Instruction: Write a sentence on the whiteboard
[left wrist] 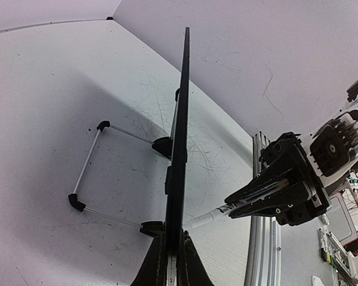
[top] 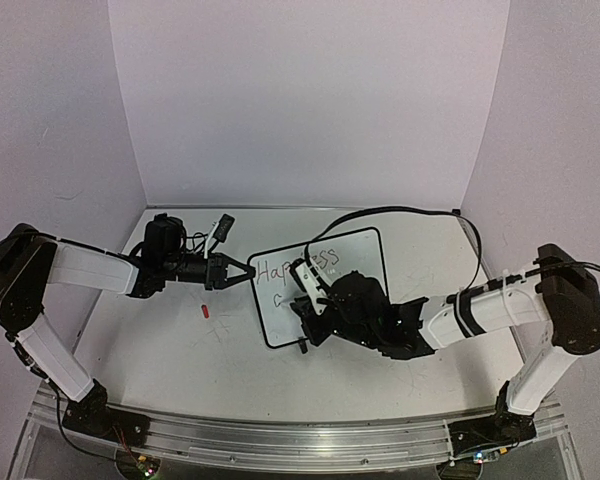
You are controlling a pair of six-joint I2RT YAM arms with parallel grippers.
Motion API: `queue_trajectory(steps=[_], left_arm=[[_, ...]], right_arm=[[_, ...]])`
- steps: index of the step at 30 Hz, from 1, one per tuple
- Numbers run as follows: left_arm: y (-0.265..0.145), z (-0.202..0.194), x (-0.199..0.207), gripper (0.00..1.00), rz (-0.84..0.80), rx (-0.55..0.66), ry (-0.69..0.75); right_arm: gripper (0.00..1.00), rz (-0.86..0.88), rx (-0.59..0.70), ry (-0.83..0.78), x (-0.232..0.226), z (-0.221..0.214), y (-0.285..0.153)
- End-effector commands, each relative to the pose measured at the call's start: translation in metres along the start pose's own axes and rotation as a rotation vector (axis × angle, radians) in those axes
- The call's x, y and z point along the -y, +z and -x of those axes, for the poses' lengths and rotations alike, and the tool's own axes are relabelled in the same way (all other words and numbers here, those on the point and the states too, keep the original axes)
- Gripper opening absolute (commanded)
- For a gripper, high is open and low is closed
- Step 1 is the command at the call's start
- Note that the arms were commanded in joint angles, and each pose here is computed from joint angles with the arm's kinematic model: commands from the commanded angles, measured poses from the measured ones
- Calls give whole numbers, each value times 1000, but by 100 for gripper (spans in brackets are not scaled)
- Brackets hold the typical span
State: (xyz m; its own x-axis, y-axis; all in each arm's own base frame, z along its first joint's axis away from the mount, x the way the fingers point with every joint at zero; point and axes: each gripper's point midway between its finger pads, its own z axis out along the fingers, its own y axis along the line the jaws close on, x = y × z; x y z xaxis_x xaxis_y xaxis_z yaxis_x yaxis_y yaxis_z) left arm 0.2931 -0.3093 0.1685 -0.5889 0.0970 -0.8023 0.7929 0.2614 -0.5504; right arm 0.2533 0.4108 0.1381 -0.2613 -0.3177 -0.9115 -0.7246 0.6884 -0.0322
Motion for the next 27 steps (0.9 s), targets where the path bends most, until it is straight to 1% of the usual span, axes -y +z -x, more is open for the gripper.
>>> queue_trajectory(steps=[1, 27], left_arm=[[3, 0, 4, 0, -22, -18, 14], [3, 0, 4, 0, -21, -18, 17]], right_arm=[[0, -82, 75, 35, 18, 23, -7], [0, -94, 115, 40, 18, 40, -5]])
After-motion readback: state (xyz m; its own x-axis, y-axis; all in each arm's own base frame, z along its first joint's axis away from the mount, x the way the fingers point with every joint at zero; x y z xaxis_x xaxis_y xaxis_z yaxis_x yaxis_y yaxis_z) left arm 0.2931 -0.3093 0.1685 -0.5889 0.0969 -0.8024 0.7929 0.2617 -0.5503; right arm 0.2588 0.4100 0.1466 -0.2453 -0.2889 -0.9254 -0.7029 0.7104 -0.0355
